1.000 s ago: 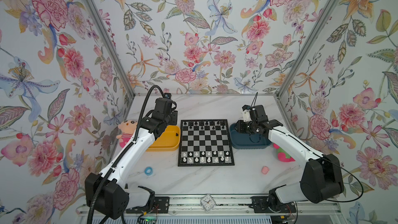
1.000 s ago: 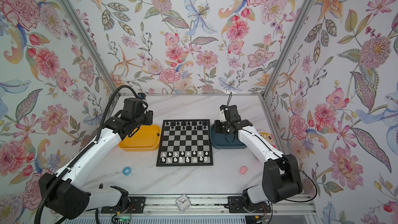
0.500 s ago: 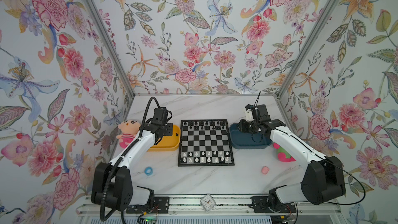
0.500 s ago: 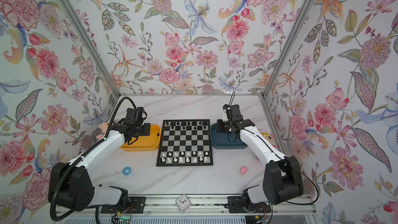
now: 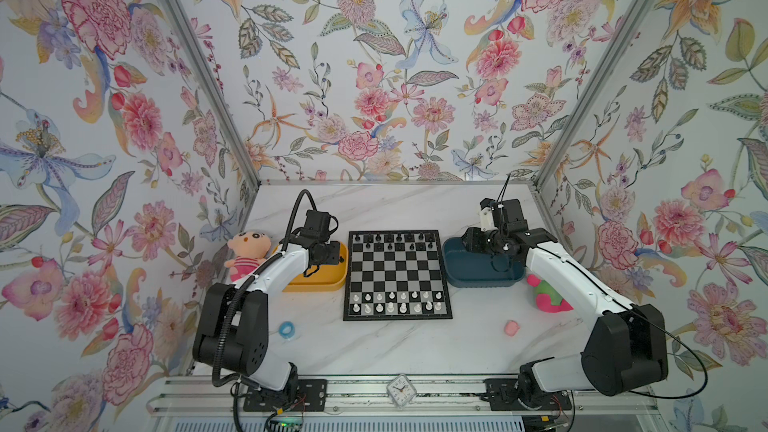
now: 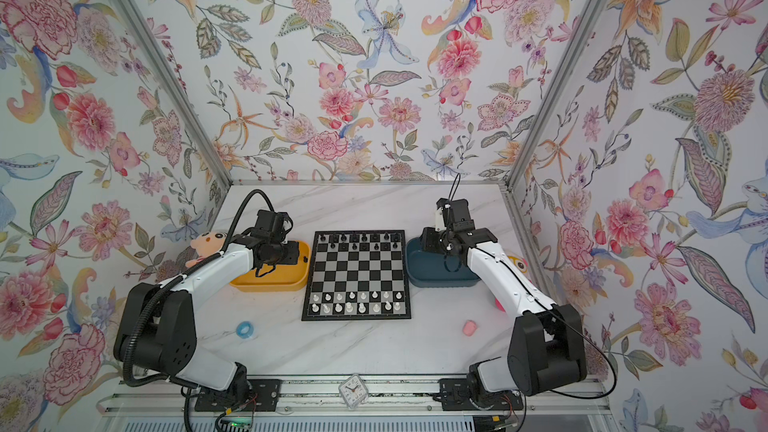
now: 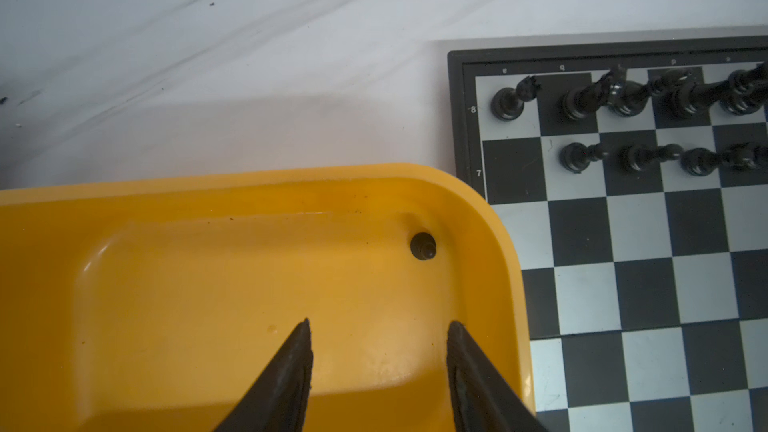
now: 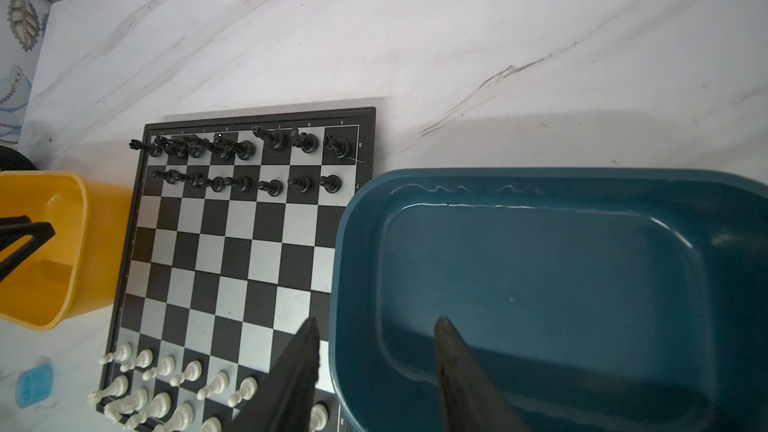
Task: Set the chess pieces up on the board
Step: 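Lower the left gripper toward the last black pawn while the right arm rises, then close the left gripper on the last black pawn in the yellow tray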
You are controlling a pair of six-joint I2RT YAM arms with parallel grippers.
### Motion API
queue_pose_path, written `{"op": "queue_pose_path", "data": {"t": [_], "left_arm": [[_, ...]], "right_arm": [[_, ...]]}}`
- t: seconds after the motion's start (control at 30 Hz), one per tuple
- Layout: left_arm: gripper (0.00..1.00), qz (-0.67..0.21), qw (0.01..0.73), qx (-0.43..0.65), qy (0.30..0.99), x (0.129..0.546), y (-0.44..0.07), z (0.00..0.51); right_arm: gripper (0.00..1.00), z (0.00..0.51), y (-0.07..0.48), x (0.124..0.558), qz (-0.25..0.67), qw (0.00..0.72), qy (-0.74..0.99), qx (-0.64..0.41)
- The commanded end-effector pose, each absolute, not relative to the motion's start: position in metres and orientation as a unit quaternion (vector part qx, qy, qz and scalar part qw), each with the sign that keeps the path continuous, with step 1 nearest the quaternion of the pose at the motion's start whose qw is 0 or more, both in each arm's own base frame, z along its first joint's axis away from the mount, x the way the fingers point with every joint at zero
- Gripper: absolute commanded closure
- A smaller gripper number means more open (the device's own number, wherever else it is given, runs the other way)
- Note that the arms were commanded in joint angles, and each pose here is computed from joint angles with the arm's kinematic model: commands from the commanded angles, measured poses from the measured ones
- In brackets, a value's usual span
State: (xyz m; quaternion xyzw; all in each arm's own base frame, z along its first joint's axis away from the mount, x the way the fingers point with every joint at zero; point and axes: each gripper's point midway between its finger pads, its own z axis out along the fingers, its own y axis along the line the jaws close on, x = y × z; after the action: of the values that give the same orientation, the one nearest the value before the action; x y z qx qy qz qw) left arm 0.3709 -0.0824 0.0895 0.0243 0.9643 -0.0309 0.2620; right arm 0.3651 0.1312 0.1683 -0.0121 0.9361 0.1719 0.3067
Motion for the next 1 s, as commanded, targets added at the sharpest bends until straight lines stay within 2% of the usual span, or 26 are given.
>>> {"op": "queue_pose_path", "data": {"t": [0.0, 0.03, 0.33, 0.57, 0.63, 0.73, 0.97], "left_arm": [[0.46, -0.042, 0.262, 0.022, 0.964, 0.382, -0.085, 0.088], [0.46, -0.044, 0.261, 0.023, 0.964, 0.383, -0.086, 0.088], [0.47, -0.052, 0.26, 0.023, 0.964, 0.384, -0.089, 0.088], [0.47, -0.057, 0.26, 0.024, 0.963, 0.384, -0.091, 0.089], [0.48, -0.061, 0.259, 0.022, 0.964, 0.383, -0.092, 0.089], [0.48, -0.066, 0.257, 0.022, 0.964, 0.382, -0.094, 0.087], [0.48, -0.071, 0.253, 0.022, 0.965, 0.381, -0.096, 0.083]], "right_arm": [[0.21, 0.199, 0.128, 0.371, 0.175, 0.365, 0.914, -0.02], [0.01, 0.204, 0.128, 0.371, 0.177, 0.377, 0.909, -0.023], [0.01, 0.262, 0.125, 0.366, 0.18, 0.526, 0.83, -0.037], [0.01, 0.281, 0.084, 0.366, 0.044, 0.587, 0.804, 0.082], [0.01, 0.286, 0.077, 0.365, 0.03, 0.607, 0.786, 0.115], [0.01, 0.292, 0.077, 0.363, 0.059, 0.622, 0.77, 0.129], [0.01, 0.302, 0.086, 0.353, 0.151, 0.613, 0.771, 0.076]]}}
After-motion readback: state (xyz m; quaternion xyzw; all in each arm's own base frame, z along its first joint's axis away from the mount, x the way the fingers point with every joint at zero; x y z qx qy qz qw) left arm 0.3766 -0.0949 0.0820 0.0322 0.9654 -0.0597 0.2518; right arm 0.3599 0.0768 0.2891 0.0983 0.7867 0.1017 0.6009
